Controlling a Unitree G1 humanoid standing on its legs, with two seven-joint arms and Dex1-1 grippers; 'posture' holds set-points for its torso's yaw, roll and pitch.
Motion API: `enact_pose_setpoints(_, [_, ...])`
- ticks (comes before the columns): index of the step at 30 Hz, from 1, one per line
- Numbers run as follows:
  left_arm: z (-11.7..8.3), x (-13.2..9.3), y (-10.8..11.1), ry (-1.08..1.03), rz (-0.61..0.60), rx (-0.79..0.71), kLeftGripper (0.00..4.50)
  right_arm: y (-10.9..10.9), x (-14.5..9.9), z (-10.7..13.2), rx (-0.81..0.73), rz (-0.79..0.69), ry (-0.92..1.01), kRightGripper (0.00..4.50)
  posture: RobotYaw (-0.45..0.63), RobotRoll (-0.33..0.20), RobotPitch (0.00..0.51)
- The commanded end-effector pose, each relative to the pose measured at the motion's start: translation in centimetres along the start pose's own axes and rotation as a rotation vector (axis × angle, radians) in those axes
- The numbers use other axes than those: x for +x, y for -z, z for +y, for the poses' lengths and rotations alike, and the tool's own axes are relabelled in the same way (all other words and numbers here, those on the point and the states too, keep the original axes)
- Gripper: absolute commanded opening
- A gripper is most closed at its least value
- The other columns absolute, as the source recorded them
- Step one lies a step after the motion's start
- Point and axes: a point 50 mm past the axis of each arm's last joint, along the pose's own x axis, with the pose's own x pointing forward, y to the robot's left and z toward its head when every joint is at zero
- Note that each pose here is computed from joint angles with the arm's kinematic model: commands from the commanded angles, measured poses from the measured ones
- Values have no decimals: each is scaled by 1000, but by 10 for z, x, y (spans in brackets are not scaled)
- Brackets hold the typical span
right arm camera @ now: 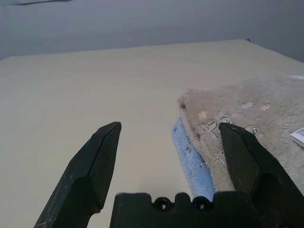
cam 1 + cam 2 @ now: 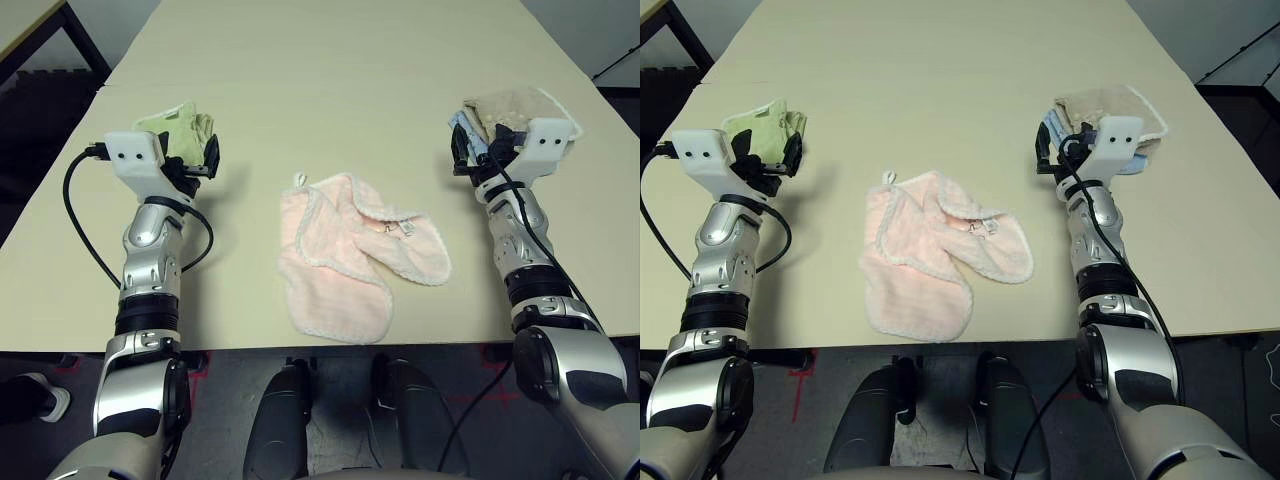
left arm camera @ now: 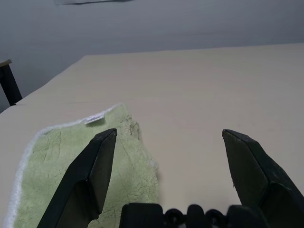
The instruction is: Fold the towel and set it aside.
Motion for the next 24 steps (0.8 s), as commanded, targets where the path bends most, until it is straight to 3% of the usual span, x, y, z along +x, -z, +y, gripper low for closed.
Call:
enact_pose_setpoints(1, [7,-3,1,0,28,7,4500,0,-4,-5,-5,15,8,4479,-36,0,208])
enact_pose_setpoints(17, [12,-8,6,11,68,2,4500,-2,-3,-2,-18,47,-15,4479,-29,0,207])
enact_pose_setpoints(24, [11,-17,-1,312,57,-32,4500,-1,-3,0,-13,57,-43,4479,-23,0,209])
